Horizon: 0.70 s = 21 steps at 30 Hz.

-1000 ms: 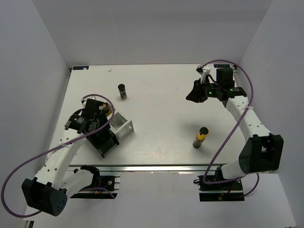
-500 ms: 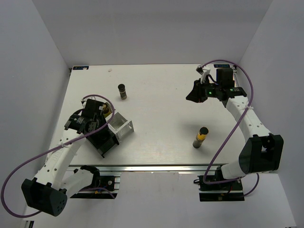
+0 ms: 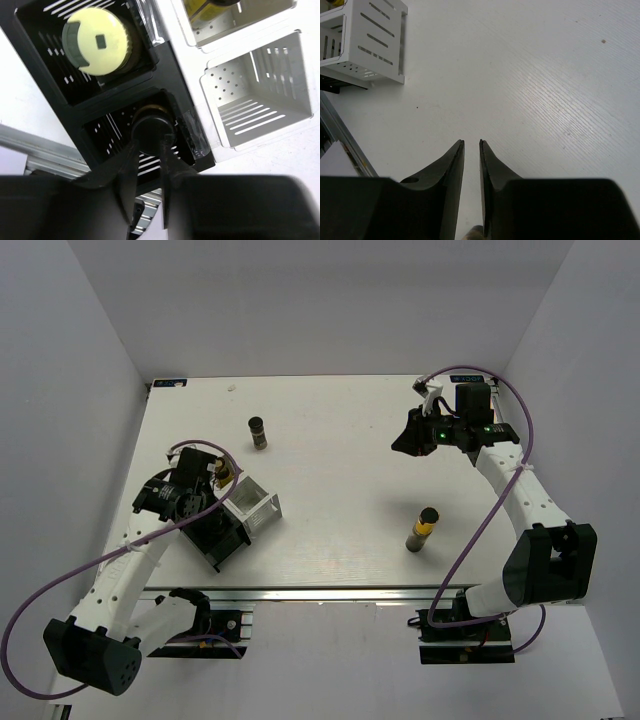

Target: Organize the condiment bottles

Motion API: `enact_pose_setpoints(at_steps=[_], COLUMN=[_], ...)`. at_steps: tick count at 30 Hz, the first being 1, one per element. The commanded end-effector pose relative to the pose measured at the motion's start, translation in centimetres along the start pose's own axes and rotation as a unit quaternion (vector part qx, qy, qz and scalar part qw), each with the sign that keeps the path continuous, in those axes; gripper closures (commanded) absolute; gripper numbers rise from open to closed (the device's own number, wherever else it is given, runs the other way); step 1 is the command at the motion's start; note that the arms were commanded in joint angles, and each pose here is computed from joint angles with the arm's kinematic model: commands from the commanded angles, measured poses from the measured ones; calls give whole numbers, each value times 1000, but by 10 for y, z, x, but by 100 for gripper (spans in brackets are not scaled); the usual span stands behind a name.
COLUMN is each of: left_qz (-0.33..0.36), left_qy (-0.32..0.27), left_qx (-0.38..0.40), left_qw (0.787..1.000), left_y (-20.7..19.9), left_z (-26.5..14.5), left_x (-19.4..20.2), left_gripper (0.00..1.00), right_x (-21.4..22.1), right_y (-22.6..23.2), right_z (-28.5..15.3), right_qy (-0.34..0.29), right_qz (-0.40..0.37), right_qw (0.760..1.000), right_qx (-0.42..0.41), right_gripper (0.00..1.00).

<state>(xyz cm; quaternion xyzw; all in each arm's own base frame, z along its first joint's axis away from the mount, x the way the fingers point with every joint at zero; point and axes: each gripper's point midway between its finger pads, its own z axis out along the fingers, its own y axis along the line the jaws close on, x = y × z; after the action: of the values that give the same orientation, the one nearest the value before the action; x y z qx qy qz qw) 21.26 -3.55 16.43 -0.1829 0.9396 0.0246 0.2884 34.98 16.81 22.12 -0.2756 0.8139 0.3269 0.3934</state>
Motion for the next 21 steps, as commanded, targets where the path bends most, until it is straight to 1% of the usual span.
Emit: enact_pose_setpoints(at_steps=[1, 2, 7, 9, 10, 12, 14, 15, 16, 17, 18, 19, 20, 21], left_qz=[-10, -10, -14, -19, -21, -29, -27, -30, -30, -25, -19, -12, -10, 2], left_qy=[-11, -10, -14, -34, -51, -100, -136, -162, -172, -194, -189, -190, -204, -183], left_qx=[-10, -9, 5, 32, 60, 106, 152, 176, 191, 222, 227, 231, 241, 235], left_qw=[1000, 1000, 1000, 999, 997, 989, 979, 971, 966, 955, 955, 954, 949, 955], left_y=[6, 5, 0, -10, -18, -35, -52, -64, -72, -87, -98, -105, -115, -127], left_z=[-9, -9, -11, -17, -26, -39, -55, -60, -63, -71, -62, -58, -61, -39], left_x=[-6, -4, -8, -19, -27, -53, -74, -91, -99, -114, -120, -125, -139, -141], left_gripper=[72, 73, 74, 73, 71, 68, 61, 53, 47, 40, 30, 27, 25, 22], right_x=[-15, -15, -14, -13, -13, -14, -14, -15, -15, -16, -16, -16, -17, -16], right_y=[5, 5, 6, 5, 5, 6, 7, 8, 8, 8, 9, 9, 9, 9], right_z=[-2, -2, -1, -1, -1, -1, 0, 0, 0, 0, 0, 0, 0, 0], right_qy=[-18, -18, -17, -16, -16, -16, -17, -17, -18, -18, -18, -18, -18, -17], right_qz=[-23, -23, -21, -21, -21, -21, -22, -23, -23, -25, -27, -28, -29, -31], right_qw=[1000, 1000, 1000, 1000, 1000, 1000, 999, 999, 999, 999, 999, 999, 999, 999], right_qx=[-10, -11, -12, -12, -11, -13, -15, -18, -17, -19, -20, -20, -22, -22], right_gripper=[75, 75, 75, 76, 75, 76, 75, 75, 75, 72, 69, 65, 53, 47])
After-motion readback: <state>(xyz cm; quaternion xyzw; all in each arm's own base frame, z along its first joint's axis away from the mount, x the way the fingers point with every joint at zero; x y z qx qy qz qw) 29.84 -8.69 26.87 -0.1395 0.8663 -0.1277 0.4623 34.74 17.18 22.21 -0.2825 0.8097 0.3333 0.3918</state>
